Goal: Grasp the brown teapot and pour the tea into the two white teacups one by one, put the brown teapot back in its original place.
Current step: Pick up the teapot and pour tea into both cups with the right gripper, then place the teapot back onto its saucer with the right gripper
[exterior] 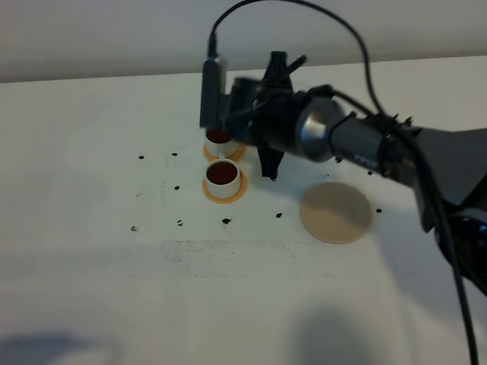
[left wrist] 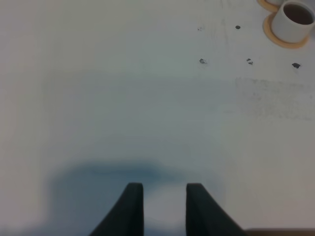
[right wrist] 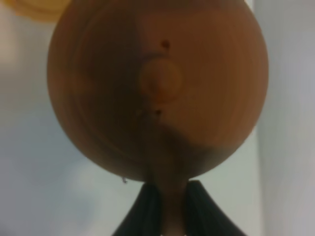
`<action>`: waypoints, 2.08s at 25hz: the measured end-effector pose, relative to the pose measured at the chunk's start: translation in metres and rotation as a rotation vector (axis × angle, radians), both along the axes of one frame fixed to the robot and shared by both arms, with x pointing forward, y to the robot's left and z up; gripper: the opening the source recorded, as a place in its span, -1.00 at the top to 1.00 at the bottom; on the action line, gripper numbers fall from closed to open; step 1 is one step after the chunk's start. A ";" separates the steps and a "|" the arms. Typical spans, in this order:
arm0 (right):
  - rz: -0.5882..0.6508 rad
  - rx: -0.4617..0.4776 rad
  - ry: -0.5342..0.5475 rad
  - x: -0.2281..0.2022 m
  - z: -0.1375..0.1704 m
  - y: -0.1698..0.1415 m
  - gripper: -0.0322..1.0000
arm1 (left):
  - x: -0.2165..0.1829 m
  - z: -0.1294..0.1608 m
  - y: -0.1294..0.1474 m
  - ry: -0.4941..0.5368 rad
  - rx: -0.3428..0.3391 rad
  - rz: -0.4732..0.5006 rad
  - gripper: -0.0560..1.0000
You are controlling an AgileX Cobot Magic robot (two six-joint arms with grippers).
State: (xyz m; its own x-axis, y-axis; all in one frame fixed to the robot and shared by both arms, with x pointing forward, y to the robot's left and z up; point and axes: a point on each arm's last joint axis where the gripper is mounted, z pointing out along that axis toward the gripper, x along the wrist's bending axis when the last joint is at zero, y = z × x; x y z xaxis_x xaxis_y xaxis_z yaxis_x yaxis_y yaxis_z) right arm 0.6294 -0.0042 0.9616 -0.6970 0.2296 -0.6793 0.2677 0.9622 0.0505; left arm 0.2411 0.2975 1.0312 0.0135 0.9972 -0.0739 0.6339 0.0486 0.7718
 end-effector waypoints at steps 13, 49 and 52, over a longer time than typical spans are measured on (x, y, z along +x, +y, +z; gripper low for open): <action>-0.351 0.389 0.174 0.028 0.024 -0.041 0.76 | 0.000 0.000 0.000 0.000 0.000 0.000 0.50; -0.460 0.443 0.310 0.022 0.017 -0.045 0.76 | 0.000 0.000 0.000 0.000 0.000 0.000 0.50; -0.465 0.445 0.304 0.014 0.037 -0.051 0.76 | 0.000 0.000 0.000 0.000 0.000 0.000 0.50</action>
